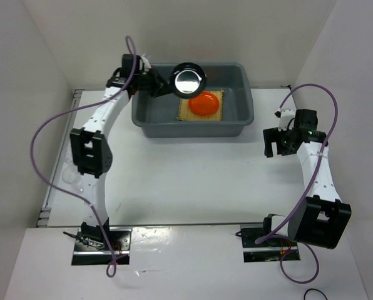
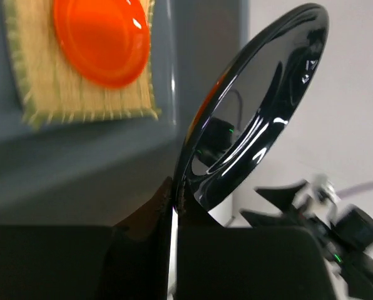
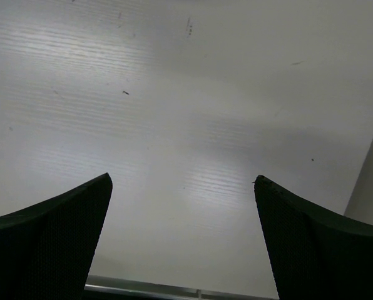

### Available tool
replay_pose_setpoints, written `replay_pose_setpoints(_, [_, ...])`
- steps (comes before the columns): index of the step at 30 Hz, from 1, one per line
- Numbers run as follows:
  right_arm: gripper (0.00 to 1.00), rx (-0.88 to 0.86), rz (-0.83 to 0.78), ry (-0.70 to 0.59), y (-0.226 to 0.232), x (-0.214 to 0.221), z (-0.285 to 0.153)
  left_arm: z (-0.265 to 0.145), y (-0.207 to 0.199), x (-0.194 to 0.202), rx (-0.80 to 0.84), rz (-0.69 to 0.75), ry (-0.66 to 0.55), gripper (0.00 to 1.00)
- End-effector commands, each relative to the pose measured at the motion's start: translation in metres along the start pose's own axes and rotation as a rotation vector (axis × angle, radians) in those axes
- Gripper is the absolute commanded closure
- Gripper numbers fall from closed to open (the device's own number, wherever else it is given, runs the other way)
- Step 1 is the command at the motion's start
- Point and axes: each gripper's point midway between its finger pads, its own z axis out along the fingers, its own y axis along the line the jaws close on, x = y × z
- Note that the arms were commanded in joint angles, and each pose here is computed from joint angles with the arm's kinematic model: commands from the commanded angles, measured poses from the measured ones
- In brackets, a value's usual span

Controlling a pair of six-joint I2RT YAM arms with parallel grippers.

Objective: Place the mixed dishes into the plastic bin

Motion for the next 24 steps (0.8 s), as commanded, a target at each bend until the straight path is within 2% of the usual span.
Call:
replay_pose_setpoints(1, [0.01, 0.123, 0.001, -0.039, -0.023, -0.011, -0.005, 0.048, -0.002, 0.01, -0.043, 0.052, 0.038, 1.0])
replay_pose_setpoints(4, [0.01, 0.191, 0.001, -0.035, -0.035, -0.01, -0.009, 0.084, -0.002, 0.01, -0.082, 0.075, 0.039, 1.0])
replay_pose_setpoints(5, [0.01, 0.209, 0.002, -0.029, -0.038, -0.009, -0.01, 0.112, 0.035, 0.027, -0.155, 0.031, 0.1, 1.0])
replay_pose_setpoints(6, [0.01, 0.257, 0.002, -0.033, -0.045, -0.009, -0.013, 0.099, -0.008, -0.003, -0.073, 0.106, -0.013, 1.0])
replay_pose_setpoints(7, [0.01, 0.284, 0.002, -0.036, -0.05, -0.01, -0.014, 0.102, -0.013, -0.003, -0.053, 0.125, -0.033, 1.0])
replay_pose_setpoints(8, [0.01, 0.305, 0.004, -0.025, -0.054, -0.006, -0.013, 0.129, 0.03, 0.021, -0.114, 0.013, 0.067, 1.0])
replay_pose_setpoints(10, [0.01, 0.342, 0.016, -0.031, -0.06, -0.006, -0.012, 0.146, 0.054, 0.016, -0.134, -0.023, 0.055, 1.0])
replay_pose_setpoints(12, [0.01, 0.351, 0.008, -0.018, -0.061, 0.0, -0.007, 0.157, 0.06, 0.012, -0.113, -0.032, 0.022, 1.0])
replay_pose_setpoints(14, [0.01, 0.377, -0.002, -0.02, -0.066, 0.0, -0.007, 0.174, 0.081, 0.024, -0.114, -0.109, 0.068, 1.0])
replay_pose_setpoints(16, [0.01, 0.385, -0.001, -0.008, -0.068, 0.003, -0.004, 0.183, 0.089, 0.026, -0.111, -0.125, 0.064, 1.0])
replay_pose_setpoints(24, [0.01, 0.369, 0.008, 0.027, -0.068, 0.014, 0.005, 0.202, 0.107, 0.035, -0.085, -0.19, 0.086, 1.0])
